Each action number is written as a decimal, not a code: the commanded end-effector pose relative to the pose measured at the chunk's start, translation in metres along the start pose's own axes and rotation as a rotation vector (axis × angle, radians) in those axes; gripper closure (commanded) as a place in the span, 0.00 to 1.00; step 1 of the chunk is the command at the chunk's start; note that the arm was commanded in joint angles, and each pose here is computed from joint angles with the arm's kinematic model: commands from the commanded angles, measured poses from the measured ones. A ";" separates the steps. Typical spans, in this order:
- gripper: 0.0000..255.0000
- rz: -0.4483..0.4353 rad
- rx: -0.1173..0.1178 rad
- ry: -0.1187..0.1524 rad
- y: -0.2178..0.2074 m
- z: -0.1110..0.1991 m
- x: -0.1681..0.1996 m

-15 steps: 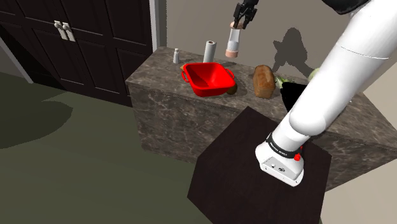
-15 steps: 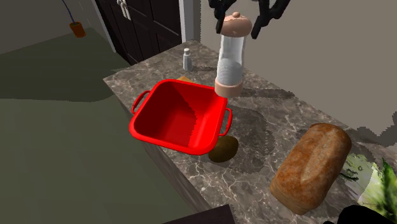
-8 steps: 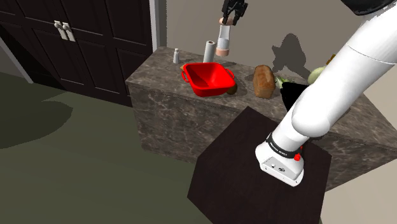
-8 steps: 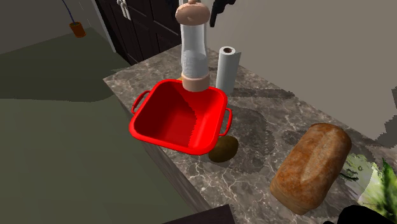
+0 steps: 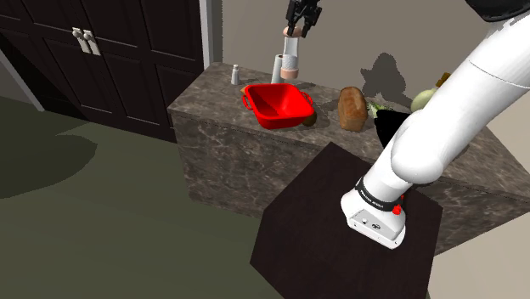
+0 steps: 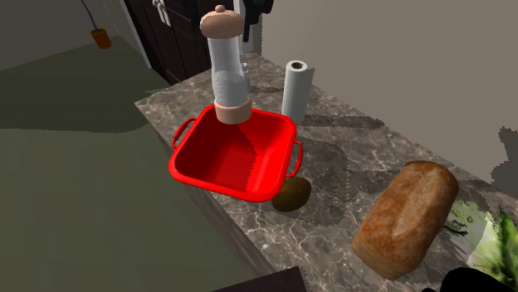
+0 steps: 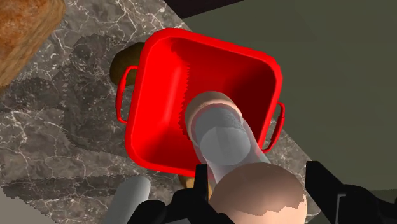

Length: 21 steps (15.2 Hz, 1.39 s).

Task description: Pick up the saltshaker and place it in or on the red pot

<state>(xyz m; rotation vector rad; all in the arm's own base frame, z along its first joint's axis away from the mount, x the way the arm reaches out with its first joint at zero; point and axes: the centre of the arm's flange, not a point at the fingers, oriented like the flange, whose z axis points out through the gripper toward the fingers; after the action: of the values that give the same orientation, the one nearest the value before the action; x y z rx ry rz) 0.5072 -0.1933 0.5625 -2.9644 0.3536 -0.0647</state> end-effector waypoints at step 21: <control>1.00 0.000 0.000 0.001 0.017 0.114 -0.003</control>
<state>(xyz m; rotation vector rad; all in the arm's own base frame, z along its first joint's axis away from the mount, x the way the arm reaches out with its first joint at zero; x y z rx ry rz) 0.5079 -0.1923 0.4532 -2.9643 0.3538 -0.0642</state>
